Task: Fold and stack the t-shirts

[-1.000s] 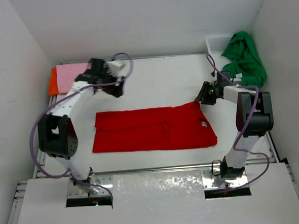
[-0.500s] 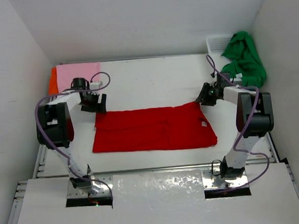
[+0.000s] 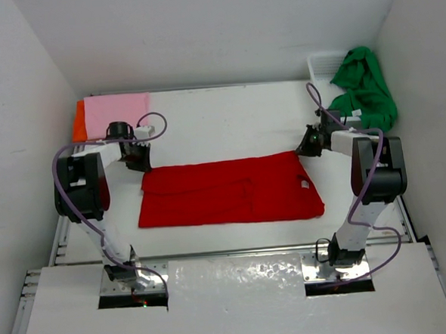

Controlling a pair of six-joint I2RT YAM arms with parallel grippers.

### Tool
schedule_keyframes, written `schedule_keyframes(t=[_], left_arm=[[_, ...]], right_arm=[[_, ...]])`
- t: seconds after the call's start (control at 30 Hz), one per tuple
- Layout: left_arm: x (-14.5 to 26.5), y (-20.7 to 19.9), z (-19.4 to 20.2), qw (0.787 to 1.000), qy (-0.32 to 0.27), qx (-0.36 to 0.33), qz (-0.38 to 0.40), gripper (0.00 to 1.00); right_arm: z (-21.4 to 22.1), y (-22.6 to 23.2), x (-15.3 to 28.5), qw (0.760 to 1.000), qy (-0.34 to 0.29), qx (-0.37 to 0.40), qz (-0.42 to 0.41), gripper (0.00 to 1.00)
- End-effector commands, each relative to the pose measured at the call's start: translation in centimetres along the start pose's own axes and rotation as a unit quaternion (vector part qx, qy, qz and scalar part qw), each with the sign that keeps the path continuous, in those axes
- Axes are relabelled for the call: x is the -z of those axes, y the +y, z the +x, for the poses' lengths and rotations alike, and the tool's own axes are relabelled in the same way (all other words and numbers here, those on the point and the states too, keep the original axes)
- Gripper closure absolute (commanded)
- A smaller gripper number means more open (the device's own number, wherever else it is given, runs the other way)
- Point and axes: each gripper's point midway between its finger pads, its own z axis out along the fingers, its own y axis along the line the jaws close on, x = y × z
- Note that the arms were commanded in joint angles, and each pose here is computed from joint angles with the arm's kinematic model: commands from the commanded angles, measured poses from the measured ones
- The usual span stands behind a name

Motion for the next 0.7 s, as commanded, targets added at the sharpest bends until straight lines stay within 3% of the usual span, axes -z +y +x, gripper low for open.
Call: schedule_keyframes(t=[0.0,0.1,0.23,0.27,0.37,0.43,0.5,0.53,0.57,0.6,0.67], left_arm=[[0.7,1.4,1.3,0.999,0.006,0.006,-0.036,1.0],[1.2,2.3,1.4,0.999,0.002,0.005,-0.053,1.0],[1.2,2.1,1.5,0.999,0.003,0.001,-0.051,1.0],[1.3,2.2,1.6,0.999,0.004,0.001,-0.053,1.0],[1.3,1.8,1.5,0.999,0.002,-0.001,-0.042,1.0],[1.1,1.4,1.4,1.0,0.001,0.0,-0.03,1.0],[0.9,1.0,1.3,1.0,0.0,0.002,-0.018,1.0],[1.0,1.1,1.1,1.0,0.0,0.003,-0.017,1.0],[1.0,1.0,1.0,1.0,0.0,0.003,-0.016,1.0],[0.9,1.1,1.1,1.0,0.003,0.002,-0.015,1.0],[1.0,1.4,0.9,1.0,0.004,0.0,-0.021,1.0]], right_arm=[[-3.5,-0.1,1.5,0.996,-0.084,-0.01,0.028,1.0],[-5.4,0.1,2.4,0.99,-0.134,-0.019,0.031,1.0],[-6.0,0.6,2.1,0.989,-0.142,-0.021,0.018,0.97],[-6.0,0.7,2.1,0.99,-0.14,-0.02,0.016,0.94],[-5.9,0.9,2.3,0.991,-0.134,-0.003,0.012,0.66],[-6.3,1.9,3.3,0.99,-0.136,0.035,-0.006,0.56],[-6.1,1.8,4.3,0.989,-0.131,0.074,-0.001,0.59],[-5.3,1.1,4.8,0.99,-0.115,0.084,0.02,0.66],[-5.3,1.1,5.9,0.988,-0.117,0.097,0.027,0.83],[-5.0,0.7,6.4,0.985,-0.109,0.128,0.037,0.87],[-2.5,0.0,7.2,0.985,-0.066,0.153,0.046,0.83]])
